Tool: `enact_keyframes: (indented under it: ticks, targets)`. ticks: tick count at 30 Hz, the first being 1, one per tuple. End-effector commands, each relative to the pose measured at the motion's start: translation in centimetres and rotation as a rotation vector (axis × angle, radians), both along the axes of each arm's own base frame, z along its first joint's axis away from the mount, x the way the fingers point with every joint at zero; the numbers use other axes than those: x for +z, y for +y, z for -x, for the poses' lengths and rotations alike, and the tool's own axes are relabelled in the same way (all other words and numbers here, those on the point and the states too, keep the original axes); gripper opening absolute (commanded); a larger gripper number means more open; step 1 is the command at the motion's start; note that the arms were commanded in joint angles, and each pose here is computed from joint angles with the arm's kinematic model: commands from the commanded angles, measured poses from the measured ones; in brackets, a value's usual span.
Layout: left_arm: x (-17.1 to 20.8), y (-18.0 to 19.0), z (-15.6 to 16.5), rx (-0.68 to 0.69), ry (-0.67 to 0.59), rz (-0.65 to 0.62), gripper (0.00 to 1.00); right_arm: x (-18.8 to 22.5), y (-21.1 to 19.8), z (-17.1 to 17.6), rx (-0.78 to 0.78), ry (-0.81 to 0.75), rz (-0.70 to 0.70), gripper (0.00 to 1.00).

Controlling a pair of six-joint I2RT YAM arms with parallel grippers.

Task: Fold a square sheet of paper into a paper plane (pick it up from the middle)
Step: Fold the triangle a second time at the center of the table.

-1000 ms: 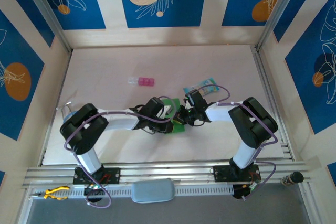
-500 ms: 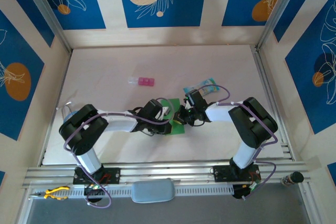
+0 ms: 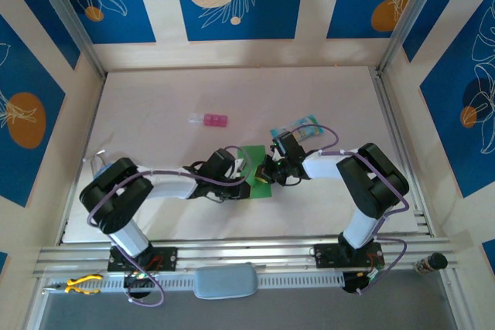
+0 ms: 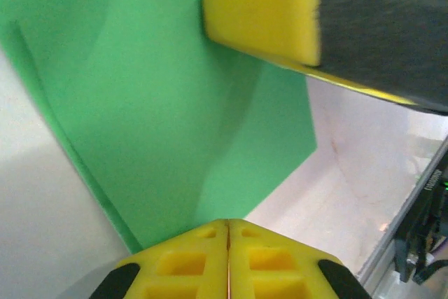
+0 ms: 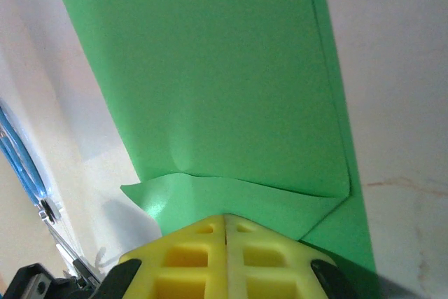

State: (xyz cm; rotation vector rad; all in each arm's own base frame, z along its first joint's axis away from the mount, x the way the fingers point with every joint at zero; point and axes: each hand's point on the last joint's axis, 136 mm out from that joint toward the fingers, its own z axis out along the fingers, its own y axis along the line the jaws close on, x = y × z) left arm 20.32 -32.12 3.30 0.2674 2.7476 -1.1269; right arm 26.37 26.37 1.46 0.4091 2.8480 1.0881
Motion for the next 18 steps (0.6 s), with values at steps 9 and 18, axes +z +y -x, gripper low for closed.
enact_keyframes:
  ticks: [9, 18]
  targets:
    - [0.8, -0.7, -2.3, 0.022, -0.036, 0.02, 0.1, -2.5, -1.5, 1.7, 0.002, 0.098, 0.087, 0.0]
    - [-2.2, 1.0, -1.7, 0.053, 0.016, -0.067, 0.1, -2.6, -1.4, 1.8, 0.006, 0.098, 0.09, 0.0]
